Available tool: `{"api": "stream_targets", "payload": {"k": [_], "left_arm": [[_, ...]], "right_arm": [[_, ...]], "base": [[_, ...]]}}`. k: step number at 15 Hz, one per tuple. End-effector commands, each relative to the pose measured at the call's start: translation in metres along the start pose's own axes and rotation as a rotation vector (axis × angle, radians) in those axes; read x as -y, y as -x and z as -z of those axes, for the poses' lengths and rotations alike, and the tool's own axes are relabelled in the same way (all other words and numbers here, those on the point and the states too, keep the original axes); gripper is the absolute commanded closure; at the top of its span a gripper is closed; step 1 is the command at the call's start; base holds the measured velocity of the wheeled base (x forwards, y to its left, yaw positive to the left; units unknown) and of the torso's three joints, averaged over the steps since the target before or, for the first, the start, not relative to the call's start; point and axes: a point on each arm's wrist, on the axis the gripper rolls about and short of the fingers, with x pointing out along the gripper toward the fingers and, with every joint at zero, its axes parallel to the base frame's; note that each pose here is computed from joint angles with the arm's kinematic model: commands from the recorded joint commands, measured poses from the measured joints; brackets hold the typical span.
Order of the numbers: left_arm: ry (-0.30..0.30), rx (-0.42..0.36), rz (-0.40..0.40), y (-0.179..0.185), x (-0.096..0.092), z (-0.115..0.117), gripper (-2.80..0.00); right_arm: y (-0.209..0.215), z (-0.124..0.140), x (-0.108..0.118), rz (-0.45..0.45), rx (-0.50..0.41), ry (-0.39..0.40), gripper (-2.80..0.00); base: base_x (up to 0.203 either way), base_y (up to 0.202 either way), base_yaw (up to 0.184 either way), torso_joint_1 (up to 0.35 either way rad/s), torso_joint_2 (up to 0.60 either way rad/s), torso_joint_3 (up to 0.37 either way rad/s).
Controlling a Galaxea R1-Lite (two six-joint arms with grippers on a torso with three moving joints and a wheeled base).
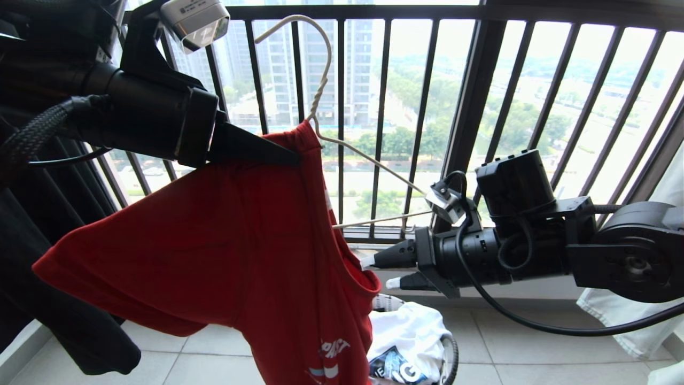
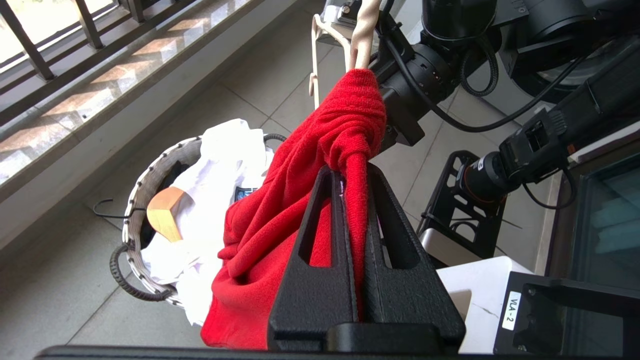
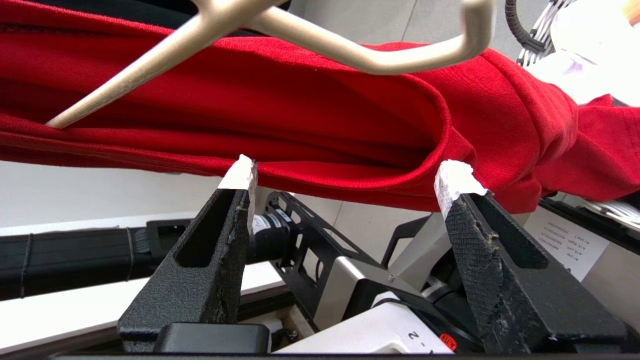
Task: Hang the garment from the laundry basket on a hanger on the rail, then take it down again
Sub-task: Hang the clothes on the clothes rack
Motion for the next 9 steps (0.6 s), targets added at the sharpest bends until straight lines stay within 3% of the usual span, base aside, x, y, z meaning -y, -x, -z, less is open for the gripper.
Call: {"api": "stream_targets", "payload": {"k": [1,9], "left_arm": [[-0.006,0.006,0.002,0.003,0.003,-0.001,0.00],[-0.018,0.023,-0.005,0.012,0.010,-0.001,0.00]], "right_arm": [[-0.011,-0.001,0.006,0.009,0.000,-0.036,-2.80],[-0.030,-0.004,0.022,0.107,0.047,-0.070,-2.80]], "base": [[0.000,0.000,0.000,0.000,0.00,0.000],[0.000,0.000,0.000,0.000,0.00,0.000]]}}
